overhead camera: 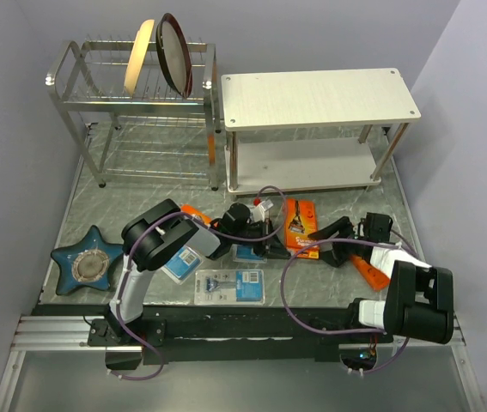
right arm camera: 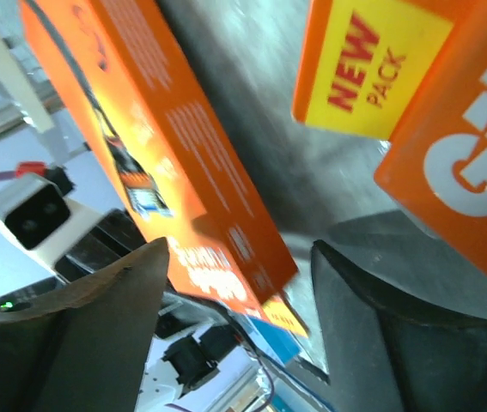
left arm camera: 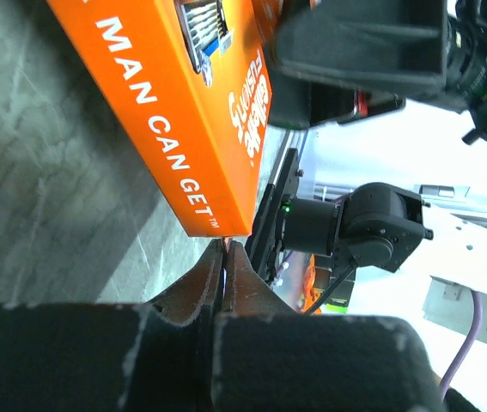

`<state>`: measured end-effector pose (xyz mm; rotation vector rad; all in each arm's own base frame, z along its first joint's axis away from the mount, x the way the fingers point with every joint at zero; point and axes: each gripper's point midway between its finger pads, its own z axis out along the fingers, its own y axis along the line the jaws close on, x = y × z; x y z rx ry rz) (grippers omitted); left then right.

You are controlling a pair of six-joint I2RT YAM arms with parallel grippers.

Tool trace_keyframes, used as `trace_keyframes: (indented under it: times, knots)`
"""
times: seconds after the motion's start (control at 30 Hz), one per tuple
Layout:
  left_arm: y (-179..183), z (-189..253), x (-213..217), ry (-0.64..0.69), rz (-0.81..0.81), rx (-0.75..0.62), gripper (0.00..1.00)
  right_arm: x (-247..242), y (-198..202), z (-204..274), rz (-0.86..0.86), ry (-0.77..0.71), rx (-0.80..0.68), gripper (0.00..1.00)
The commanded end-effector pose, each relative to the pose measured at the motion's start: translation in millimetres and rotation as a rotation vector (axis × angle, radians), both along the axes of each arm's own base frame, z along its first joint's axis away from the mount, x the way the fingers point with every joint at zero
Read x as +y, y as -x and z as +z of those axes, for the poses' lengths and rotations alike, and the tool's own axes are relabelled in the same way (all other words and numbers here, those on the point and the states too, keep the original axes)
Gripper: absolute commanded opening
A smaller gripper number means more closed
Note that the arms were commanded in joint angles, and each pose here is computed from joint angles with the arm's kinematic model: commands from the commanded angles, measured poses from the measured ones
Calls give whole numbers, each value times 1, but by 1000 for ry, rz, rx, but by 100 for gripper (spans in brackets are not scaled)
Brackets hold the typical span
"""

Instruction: Place and organize the shaving razors onto the shelf

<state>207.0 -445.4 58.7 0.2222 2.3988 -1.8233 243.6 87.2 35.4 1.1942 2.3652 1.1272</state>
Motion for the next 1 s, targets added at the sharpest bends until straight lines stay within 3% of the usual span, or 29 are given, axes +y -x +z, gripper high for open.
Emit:
trace_keyframes:
  times: [0.0, 0.13, 0.17, 0.23, 0.27, 0.33, 0.37, 0.47, 0.53, 0.6, 0.63, 0.73, 0.9, 0.97]
  knots:
    - [8, 43, -7, 116, -58, -79, 1, 11, -11, 1, 5, -79, -31, 71]
    - [9, 47, -10, 126, -67, -91, 1, 24, -16, 6, 51, -109, -54, 59]
    - [9, 47, -10, 124, -69, -90, 1, 26, -17, 8, 63, -113, -63, 49]
    - [9, 46, -11, 114, -72, -87, 1, 32, -16, 13, 93, -117, -76, 39]
    - [7, 49, -12, 116, -75, -104, 3, 32, -17, 18, 101, -112, -98, 28]
    - [9, 46, -11, 81, -93, -98, 13, 32, -13, 22, 131, -94, -113, 14]
    - [8, 49, -12, 79, -110, -141, 23, 32, -12, 30, 142, -83, -128, 11]
    - [10, 51, 2, 27, -154, -208, 44, 33, -8, 47, 189, -63, -199, 5]
    - [18, 60, 18, -1, -192, -242, 51, 34, 0, 53, 229, -42, -218, 3]
    - [23, 66, 38, -18, -250, -317, 72, 34, 2, 68, 265, -15, -266, 2]
    - [36, 53, 54, -100, -295, -232, 77, 34, 2, 73, 281, -6, -286, 1]
    - [47, 66, 81, -104, -375, -277, 99, 36, 0, 93, 316, 4, -352, 0]
    - [37, 102, 128, -104, -254, -389, 99, 44, -16, 130, 348, -35, -462, 0]
    - [33, 108, 142, -114, -207, -376, 99, 51, -29, 148, 362, -45, -539, 0]
